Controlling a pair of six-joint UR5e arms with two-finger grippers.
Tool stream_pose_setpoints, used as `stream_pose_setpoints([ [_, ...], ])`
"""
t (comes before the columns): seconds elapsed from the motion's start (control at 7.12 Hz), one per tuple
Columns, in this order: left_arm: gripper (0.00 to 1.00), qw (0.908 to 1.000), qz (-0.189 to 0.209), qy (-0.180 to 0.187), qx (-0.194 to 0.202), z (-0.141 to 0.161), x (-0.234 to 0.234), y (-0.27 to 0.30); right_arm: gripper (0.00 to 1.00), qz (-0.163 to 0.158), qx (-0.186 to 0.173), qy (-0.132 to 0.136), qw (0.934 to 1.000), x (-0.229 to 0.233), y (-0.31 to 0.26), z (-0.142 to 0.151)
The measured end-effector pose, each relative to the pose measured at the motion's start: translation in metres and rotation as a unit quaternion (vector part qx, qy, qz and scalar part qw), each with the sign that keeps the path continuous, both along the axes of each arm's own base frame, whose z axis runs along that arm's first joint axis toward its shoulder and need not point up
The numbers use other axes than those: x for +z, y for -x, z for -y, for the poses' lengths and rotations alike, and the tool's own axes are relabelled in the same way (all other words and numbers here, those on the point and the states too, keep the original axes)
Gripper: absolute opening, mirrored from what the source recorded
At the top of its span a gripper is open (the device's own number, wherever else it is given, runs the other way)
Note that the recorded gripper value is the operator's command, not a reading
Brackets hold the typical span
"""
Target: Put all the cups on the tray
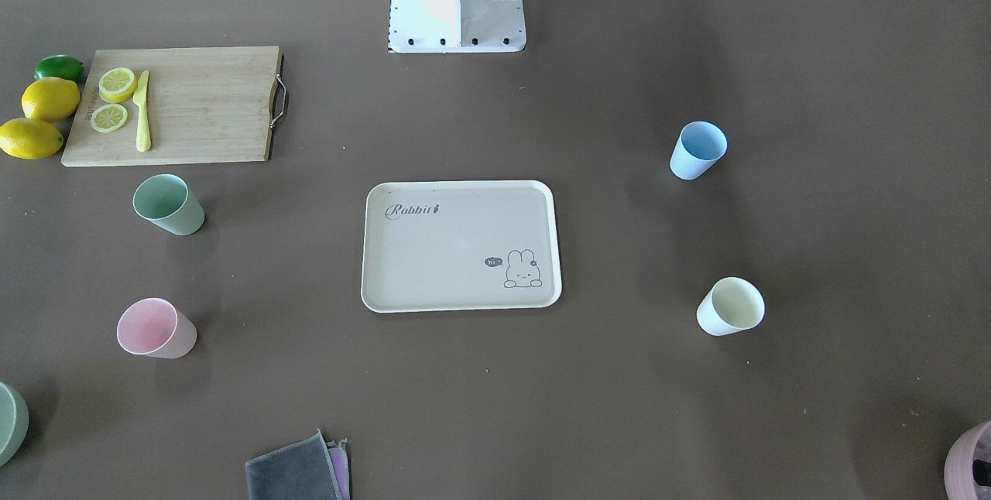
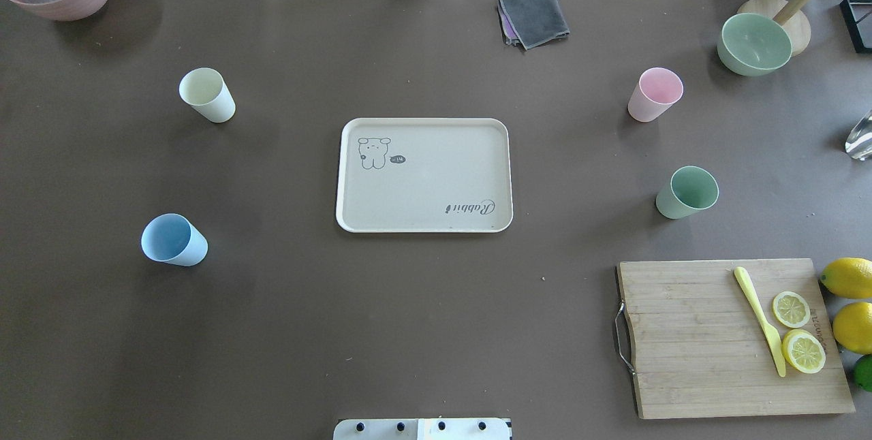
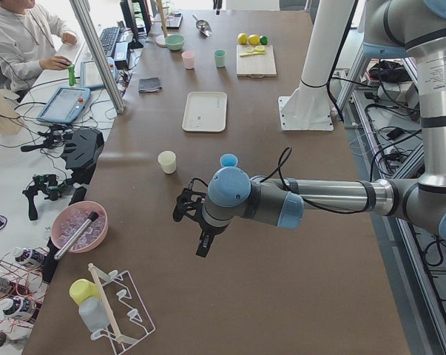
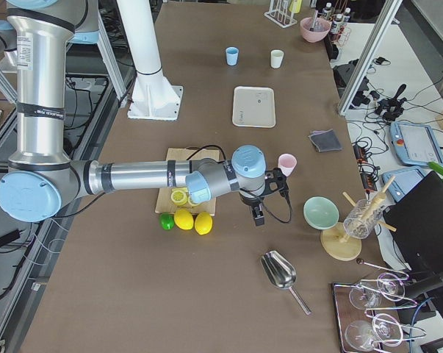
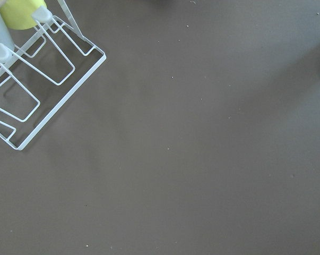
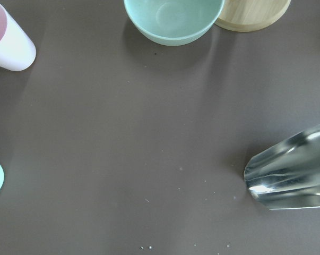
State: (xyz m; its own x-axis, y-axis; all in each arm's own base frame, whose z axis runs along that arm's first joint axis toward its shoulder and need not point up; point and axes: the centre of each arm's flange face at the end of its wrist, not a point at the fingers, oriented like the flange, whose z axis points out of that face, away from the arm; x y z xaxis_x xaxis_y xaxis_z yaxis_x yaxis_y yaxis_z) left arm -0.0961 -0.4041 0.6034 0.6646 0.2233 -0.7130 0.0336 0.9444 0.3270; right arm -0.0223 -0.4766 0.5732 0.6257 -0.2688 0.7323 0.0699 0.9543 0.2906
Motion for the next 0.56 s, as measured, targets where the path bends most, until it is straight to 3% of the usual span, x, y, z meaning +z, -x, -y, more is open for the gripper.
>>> stream_pose_setpoints([
  [0.14, 0.90, 0.9999, -0.005, 0.003, -0.011, -0.001, -0.003, -0.002, 1.00, 0.010, 0.007, 0.024, 0.9996, -0.024, 0.039, 0.000],
  [0.56, 0.89, 0.9996, -0.022, 0.013, -0.006, 0.009, -0.036, -0.045, 0.95, 0.013, 0.038, 0.063, 0.9972, -0.066, 0.143, -0.007],
])
